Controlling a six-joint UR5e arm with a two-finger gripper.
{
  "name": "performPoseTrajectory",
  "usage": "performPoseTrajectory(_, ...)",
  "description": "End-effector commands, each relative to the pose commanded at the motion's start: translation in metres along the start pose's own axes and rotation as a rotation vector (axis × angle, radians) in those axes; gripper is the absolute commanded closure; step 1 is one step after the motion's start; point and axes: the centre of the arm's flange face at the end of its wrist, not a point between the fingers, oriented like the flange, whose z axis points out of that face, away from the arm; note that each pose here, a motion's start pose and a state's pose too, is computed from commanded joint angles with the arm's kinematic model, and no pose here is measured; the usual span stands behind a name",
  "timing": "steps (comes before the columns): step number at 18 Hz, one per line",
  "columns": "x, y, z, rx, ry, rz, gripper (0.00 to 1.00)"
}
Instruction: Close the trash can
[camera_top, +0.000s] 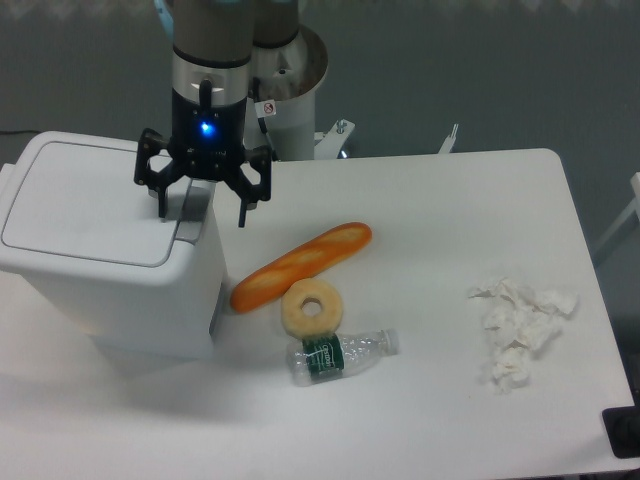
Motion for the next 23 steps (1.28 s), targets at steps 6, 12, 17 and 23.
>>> performPoseTrajectory(6,-0.003,-0.004,-0.007,0.018,-0.004,-0.003,0.0)
performPoseTrajectory(12,-0.007,-0.026,-0.047,0.098,-0.015,-0.003,0.0)
performPoseTrajectory(17,-0.1,-0.039,-0.045,0.099,-0.078,-0.049,0.0)
performPoseTrajectory(23,-0.268,-0.029,0.012,0.008,-0.153,-0.022,0.0)
